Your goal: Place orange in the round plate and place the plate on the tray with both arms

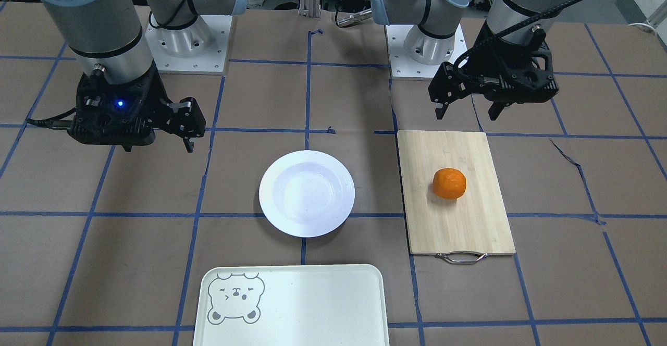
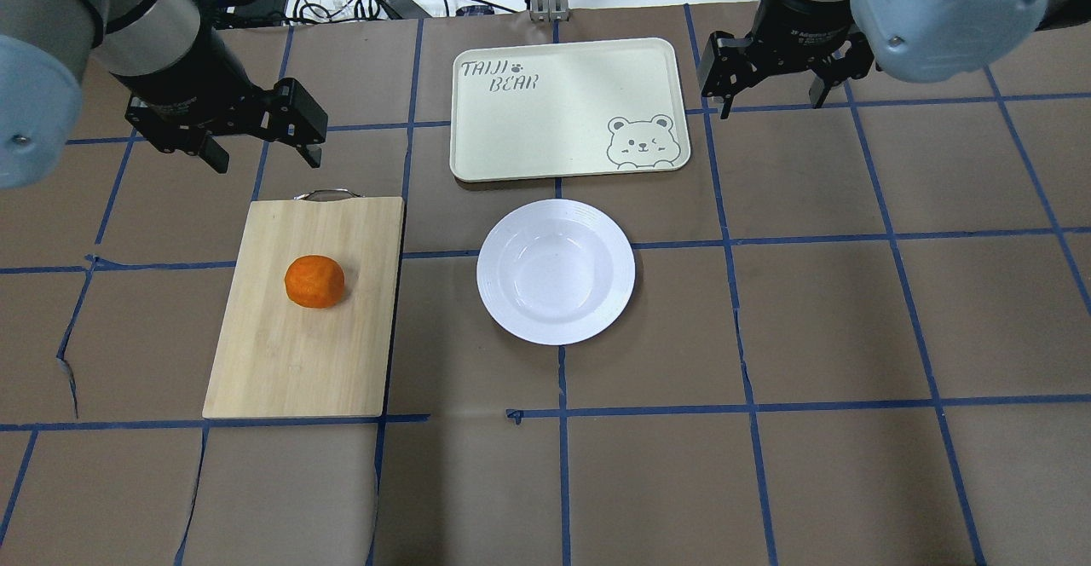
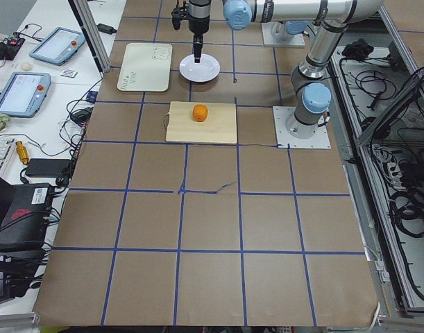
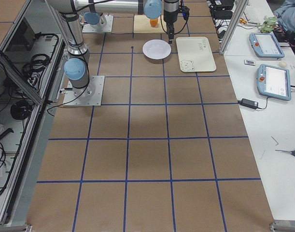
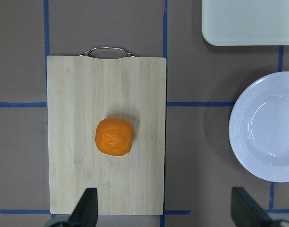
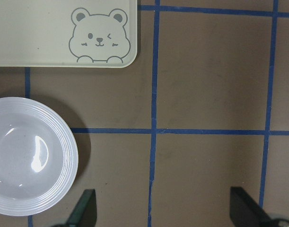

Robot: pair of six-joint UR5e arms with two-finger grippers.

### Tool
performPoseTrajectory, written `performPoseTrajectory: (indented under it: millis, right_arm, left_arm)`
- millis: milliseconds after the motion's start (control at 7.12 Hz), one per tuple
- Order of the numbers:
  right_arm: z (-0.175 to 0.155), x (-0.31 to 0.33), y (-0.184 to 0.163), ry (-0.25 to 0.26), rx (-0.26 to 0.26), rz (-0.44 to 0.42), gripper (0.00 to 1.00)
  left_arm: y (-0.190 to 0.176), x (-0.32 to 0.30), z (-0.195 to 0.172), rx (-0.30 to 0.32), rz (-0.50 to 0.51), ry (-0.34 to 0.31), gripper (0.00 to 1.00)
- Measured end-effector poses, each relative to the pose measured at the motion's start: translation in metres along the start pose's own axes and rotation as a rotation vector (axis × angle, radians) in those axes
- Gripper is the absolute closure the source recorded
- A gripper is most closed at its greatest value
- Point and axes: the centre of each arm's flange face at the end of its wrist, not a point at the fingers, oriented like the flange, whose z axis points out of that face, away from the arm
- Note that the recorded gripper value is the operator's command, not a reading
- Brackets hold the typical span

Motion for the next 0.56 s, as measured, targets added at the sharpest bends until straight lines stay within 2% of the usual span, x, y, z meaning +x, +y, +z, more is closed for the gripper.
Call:
performPoseTrajectory:
  millis: [561]
  right_arm:
    - [0.0003, 0.0044, -0.0013, -0.002, 0.001, 0.009, 0.00]
  left_arm:
    - [0.0000, -0.0005, 0.0004, 0.000, -0.002, -0.001, 0.00]
